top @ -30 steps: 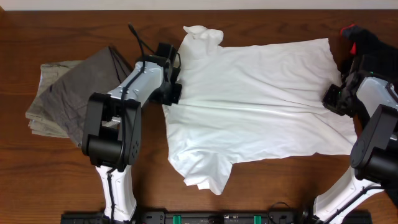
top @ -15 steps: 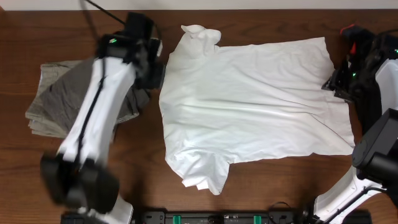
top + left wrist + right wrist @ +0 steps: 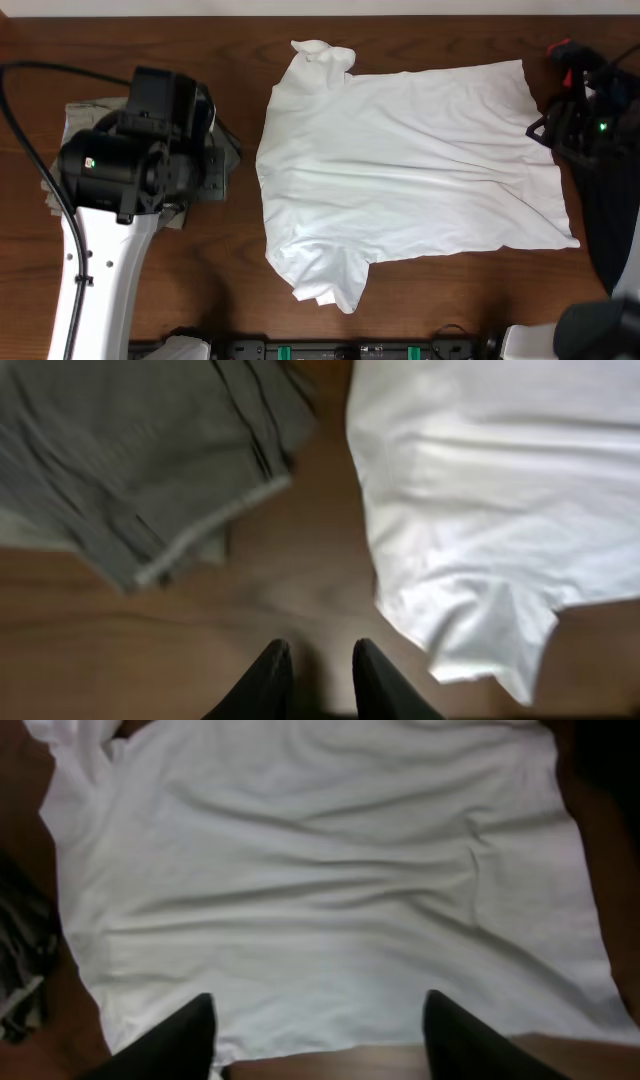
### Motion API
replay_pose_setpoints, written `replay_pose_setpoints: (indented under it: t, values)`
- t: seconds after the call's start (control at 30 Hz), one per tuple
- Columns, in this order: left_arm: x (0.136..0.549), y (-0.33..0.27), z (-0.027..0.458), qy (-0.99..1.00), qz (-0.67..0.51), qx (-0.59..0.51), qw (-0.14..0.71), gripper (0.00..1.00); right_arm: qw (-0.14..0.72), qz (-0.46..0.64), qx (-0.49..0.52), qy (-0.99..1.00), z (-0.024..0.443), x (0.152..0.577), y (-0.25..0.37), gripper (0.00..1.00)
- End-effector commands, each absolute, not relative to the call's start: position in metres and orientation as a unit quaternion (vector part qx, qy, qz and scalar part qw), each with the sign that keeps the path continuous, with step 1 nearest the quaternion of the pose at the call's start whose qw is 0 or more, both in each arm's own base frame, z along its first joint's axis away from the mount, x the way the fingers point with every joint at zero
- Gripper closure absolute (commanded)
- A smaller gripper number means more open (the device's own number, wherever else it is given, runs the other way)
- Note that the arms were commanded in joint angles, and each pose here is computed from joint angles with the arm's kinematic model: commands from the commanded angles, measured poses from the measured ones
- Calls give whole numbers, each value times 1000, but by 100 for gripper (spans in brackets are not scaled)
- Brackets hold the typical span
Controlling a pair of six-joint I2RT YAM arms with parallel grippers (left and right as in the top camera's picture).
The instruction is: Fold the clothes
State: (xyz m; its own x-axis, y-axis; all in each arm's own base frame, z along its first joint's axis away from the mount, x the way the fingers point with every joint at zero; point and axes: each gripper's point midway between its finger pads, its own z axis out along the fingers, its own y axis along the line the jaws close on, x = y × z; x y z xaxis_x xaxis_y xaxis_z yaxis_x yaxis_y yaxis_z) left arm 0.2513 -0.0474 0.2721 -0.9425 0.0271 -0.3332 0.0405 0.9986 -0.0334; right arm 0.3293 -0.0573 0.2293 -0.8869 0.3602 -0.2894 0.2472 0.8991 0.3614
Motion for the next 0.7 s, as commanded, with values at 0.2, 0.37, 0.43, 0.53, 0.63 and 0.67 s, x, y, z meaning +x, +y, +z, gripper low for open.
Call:
replay_pose_setpoints:
  t: [0.2,0.37,0.43,0.53,0.63,0.67]
  values:
    - [196,-105,166,996,-85,8,-1,76,153,126,140,970,236,305,-35,28]
    - [202,-112,103,998,-64,7,13,65,159,126,139,969,230,311,-34,29]
    - [215,-91,86,998,-14,-40,41,65,162,126,138,969,228,313,-35,30]
    - [238,-77,71,994,-4,-83,78,60,156,129,139,969,217,314,-34,43]
    - [262,-76,59,990,-29,-94,99,54,143,138,132,971,198,313,-26,45]
    - [270,-82,56,990,-53,-83,101,54,137,140,129,972,191,312,-23,42]
